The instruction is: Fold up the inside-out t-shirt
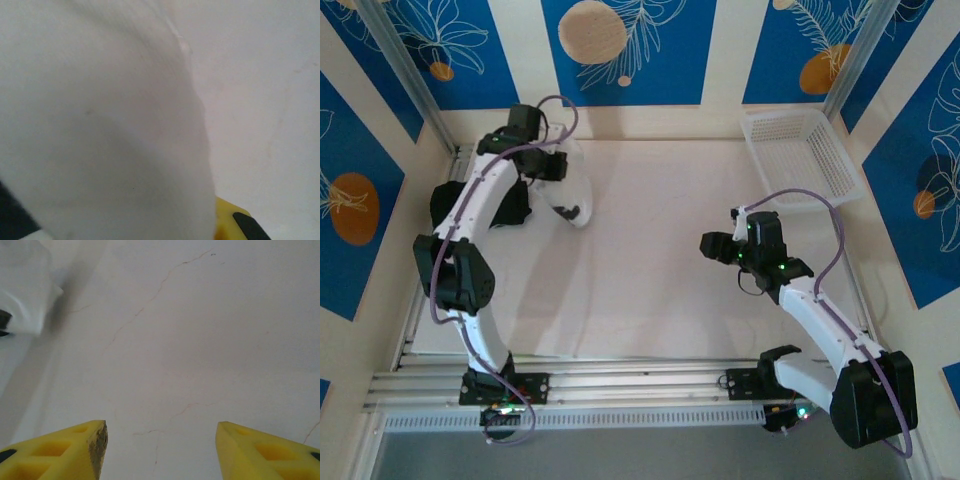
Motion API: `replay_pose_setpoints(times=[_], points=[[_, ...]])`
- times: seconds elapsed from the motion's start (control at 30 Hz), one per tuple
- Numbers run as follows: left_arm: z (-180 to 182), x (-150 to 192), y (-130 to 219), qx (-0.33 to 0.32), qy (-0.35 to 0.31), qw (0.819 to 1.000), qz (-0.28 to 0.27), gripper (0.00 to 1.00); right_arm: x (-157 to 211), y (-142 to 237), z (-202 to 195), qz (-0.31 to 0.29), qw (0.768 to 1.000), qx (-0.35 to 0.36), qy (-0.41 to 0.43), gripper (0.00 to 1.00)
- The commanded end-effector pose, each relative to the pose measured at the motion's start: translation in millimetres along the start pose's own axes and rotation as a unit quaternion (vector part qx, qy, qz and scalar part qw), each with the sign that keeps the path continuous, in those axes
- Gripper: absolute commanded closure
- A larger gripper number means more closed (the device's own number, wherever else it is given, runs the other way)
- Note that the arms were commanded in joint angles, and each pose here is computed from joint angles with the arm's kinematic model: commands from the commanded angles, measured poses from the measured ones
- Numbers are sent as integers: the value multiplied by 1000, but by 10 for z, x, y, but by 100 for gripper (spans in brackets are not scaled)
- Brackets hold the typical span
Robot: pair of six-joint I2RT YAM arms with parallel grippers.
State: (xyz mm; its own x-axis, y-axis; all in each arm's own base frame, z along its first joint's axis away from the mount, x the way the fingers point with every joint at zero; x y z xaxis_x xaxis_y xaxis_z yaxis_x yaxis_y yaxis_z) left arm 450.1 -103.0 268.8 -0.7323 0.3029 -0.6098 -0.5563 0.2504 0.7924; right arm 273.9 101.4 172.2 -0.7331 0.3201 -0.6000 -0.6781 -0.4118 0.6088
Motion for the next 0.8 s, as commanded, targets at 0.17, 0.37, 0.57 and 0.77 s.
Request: replay_pose_setpoints(times=[0.17, 0.37, 0.57, 0.77], points=[[781, -16, 232, -107, -13, 994, 13, 100, 9, 10, 26, -7, 1000, -17, 3, 40], [1352, 185, 289, -154, 22, 987, 32, 100, 33, -26, -8, -4, 1000, -10, 4, 40], [2079, 663, 133, -233, 91, 965, 82, 100, 47, -75, -46, 3, 1000, 2, 5, 40], [2673, 1218, -157, -322, 143, 924, 147, 86, 52, -111, -78, 9, 1000, 14, 7, 40]])
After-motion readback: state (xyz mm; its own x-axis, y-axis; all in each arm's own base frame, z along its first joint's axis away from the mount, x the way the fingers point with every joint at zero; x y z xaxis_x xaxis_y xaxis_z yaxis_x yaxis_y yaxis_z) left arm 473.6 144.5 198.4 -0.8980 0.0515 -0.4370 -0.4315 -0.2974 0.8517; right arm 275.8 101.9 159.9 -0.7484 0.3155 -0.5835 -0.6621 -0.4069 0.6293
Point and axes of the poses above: each hand's point on the last joint's axis, 136 mm out from that joint toward the fingers, its own y axis back along the fingers, its own z axis along the line the jaws close on, x = y × z, the point moved 4 cm from there along y, back along the fingers, and after that the axes turned 7 degrees about -y, right-handed, at the moved point
